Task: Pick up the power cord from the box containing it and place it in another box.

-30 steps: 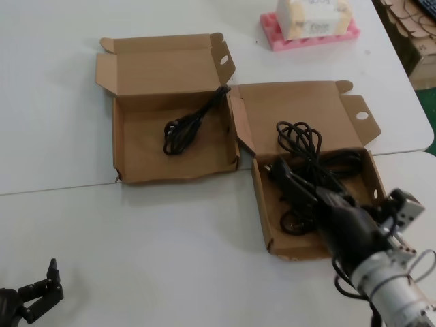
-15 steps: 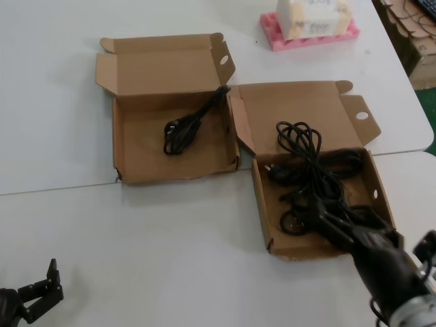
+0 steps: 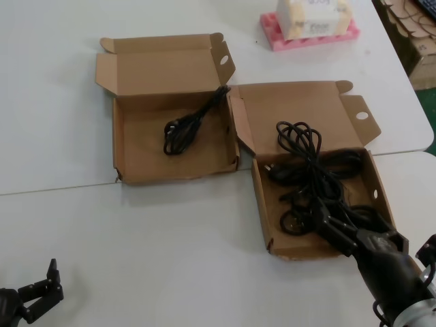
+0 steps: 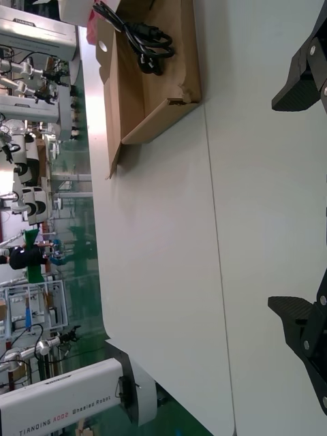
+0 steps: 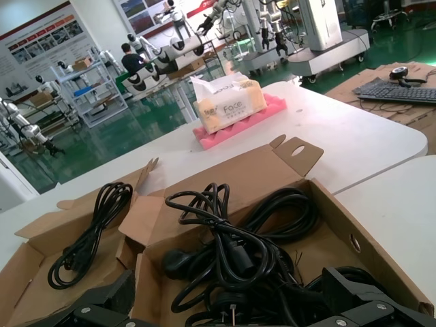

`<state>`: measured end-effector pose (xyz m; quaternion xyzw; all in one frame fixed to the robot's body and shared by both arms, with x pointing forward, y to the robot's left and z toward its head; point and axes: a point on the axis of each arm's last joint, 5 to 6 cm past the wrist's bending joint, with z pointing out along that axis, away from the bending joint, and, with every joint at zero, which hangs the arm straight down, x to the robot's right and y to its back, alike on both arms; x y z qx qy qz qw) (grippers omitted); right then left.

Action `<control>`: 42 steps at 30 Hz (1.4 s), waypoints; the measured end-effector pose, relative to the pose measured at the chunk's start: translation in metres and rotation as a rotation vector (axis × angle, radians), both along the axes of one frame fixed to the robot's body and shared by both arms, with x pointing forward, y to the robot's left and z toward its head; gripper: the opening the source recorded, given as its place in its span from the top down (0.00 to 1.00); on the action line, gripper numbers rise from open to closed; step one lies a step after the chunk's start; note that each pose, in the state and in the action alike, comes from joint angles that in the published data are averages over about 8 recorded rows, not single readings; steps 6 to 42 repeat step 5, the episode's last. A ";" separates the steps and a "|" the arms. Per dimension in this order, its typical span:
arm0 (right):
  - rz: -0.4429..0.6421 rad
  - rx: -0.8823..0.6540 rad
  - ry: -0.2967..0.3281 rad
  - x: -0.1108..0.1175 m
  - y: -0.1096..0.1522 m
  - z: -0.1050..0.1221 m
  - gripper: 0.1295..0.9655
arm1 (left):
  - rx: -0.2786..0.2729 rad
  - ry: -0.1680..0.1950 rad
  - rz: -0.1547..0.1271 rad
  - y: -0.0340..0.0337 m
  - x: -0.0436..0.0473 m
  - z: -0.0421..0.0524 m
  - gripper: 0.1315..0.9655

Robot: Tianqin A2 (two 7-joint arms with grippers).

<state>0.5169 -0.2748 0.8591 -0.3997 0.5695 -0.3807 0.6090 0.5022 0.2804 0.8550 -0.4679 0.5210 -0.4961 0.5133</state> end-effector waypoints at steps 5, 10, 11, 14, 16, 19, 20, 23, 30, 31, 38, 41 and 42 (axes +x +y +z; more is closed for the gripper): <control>0.000 0.000 0.000 0.000 0.000 0.000 0.00 | 0.000 0.000 0.000 0.0000 0.0000 0.0000 0.00; 0.000 0.000 0.000 0.000 0.000 0.000 0.00 | 0.000 0.000 0.000 0.0000 0.0000 0.0000 0.00; 0.000 0.000 0.000 0.000 0.000 0.000 0.00 | 0.000 0.000 0.000 0.0000 0.0000 0.0000 0.00; 0.000 0.000 0.000 0.000 0.000 0.000 0.00 | 0.000 0.000 0.000 0.0000 0.0000 0.0000 0.00; 0.000 0.000 0.000 0.000 0.000 0.000 0.00 | 0.000 0.000 0.000 0.0000 0.0000 0.0000 0.00; 0.000 0.000 0.000 0.000 0.000 0.000 0.00 | 0.000 0.000 0.000 0.0000 0.0000 0.0000 0.00; 0.000 0.000 0.000 0.000 0.000 0.000 0.00 | 0.000 0.000 0.000 0.0000 0.0000 0.0000 0.00; 0.000 0.000 0.000 0.000 0.000 0.000 0.00 | 0.000 0.000 0.000 0.0000 0.0000 0.0000 0.00; 0.000 0.000 0.000 0.000 0.000 0.000 0.00 | 0.000 0.000 0.000 0.0000 0.0000 0.0000 0.00; 0.000 0.000 0.000 0.000 0.000 0.000 0.00 | 0.000 0.000 0.000 0.0000 0.0000 0.0000 0.00; 0.000 0.000 0.000 0.000 0.000 0.000 0.00 | 0.000 0.000 0.000 0.0000 0.0000 0.0000 0.00; 0.000 0.000 0.000 0.000 0.000 0.000 0.00 | 0.000 0.000 0.000 0.0000 0.0000 0.0000 0.00; 0.000 0.000 0.000 0.000 0.000 0.000 0.00 | 0.000 0.000 0.000 0.0000 0.0000 0.0000 0.00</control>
